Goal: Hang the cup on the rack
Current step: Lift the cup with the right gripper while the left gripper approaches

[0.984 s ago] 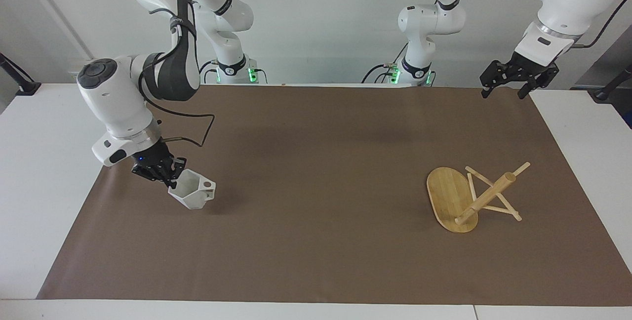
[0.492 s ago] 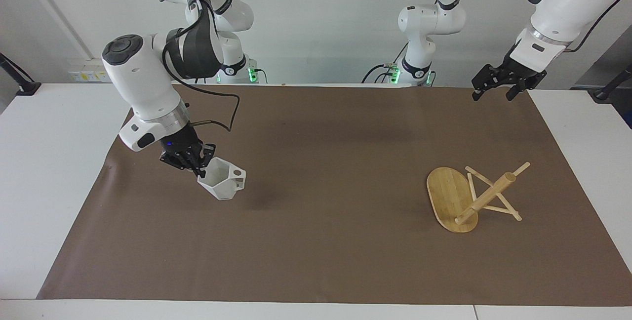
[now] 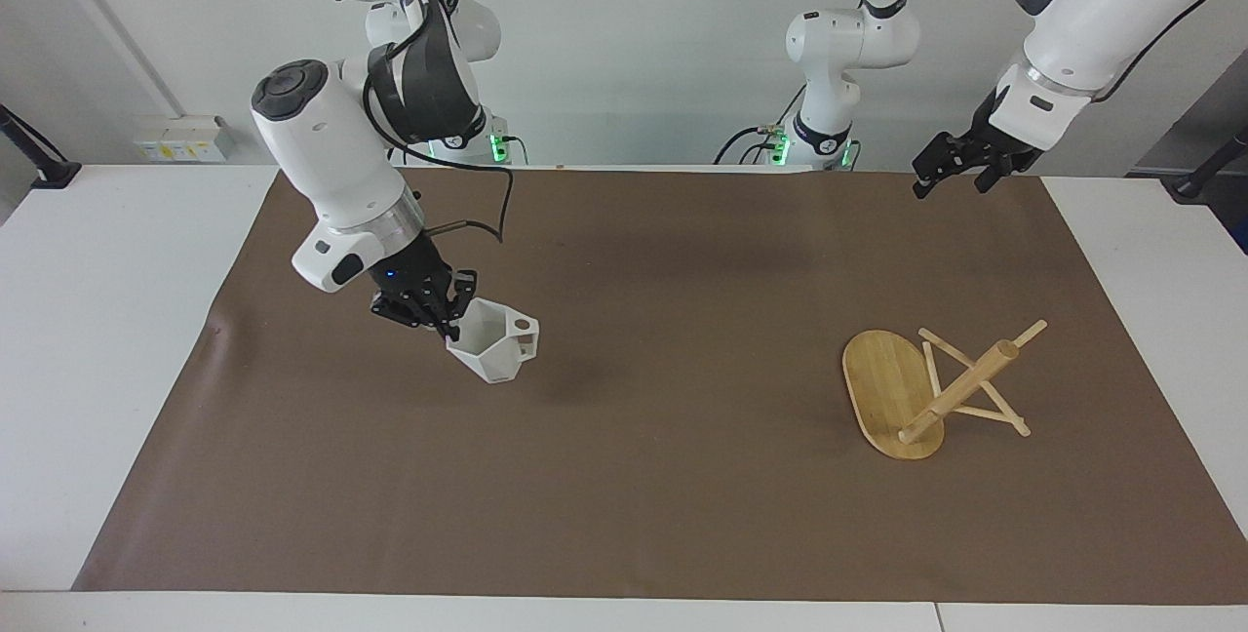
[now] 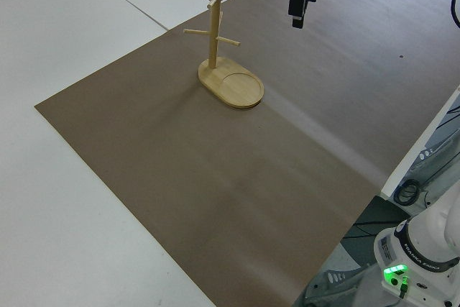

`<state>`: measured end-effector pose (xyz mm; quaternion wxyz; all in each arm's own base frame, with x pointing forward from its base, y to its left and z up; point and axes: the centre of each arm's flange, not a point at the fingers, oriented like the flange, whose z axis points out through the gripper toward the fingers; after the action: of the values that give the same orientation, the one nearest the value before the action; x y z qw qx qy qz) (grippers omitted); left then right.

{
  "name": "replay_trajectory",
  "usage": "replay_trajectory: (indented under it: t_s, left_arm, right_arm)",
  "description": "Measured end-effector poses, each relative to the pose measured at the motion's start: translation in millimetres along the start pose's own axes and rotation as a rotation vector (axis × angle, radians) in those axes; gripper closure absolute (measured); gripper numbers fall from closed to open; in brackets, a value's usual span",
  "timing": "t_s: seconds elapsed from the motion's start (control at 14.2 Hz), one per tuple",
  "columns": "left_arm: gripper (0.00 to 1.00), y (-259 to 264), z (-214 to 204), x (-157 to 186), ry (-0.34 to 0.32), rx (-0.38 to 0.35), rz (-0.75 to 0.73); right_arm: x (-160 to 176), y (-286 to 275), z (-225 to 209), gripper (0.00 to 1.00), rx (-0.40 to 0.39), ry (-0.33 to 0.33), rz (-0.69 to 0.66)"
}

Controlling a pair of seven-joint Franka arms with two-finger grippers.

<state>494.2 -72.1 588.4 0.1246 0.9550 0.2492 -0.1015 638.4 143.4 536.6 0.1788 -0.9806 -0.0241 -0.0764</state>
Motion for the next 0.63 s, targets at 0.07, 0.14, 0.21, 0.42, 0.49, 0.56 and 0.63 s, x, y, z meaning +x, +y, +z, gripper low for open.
replay_trajectory:
  t_s: [0.07, 0.14, 0.21, 0.42, 0.49, 0.56, 0.63]
  left_arm:
    - [0.0, 0, 4, -4, -0.021, -0.021, -0.07]
    - [0.0, 0, 8, -7, -0.042, -0.05, -0.147]
    - [0.0, 1, 12, -11, -0.065, -0.09, -0.224]
    - [0.0, 5, 18, -14, -0.121, -0.21, -0.49]
    - [0.0, 11, 22, -15, -0.138, -0.245, -0.576]
    - [0.0, 19, 29, -18, -0.162, -0.271, -0.636]
    - [0.0, 26, 37, -21, -0.205, -0.3, -0.7]
  right_arm:
    - [-3, -13, -4, 0.96, 0.025, 0.003, 0.02]
    - [-5, -27, -7, 0.96, 0.044, 0.014, 0.037]
    - [-7, -43, -12, 0.96, 0.063, 0.037, 0.055]
    - [-13, -84, -20, 0.96, 0.11, 0.101, 0.095]
    - [-15, -95, -20, 0.96, 0.125, 0.112, 0.119]
    - [-17, -103, -19, 0.96, 0.134, 0.111, 0.144]
    - [-20, -111, -17, 0.96, 0.143, 0.103, 0.172]
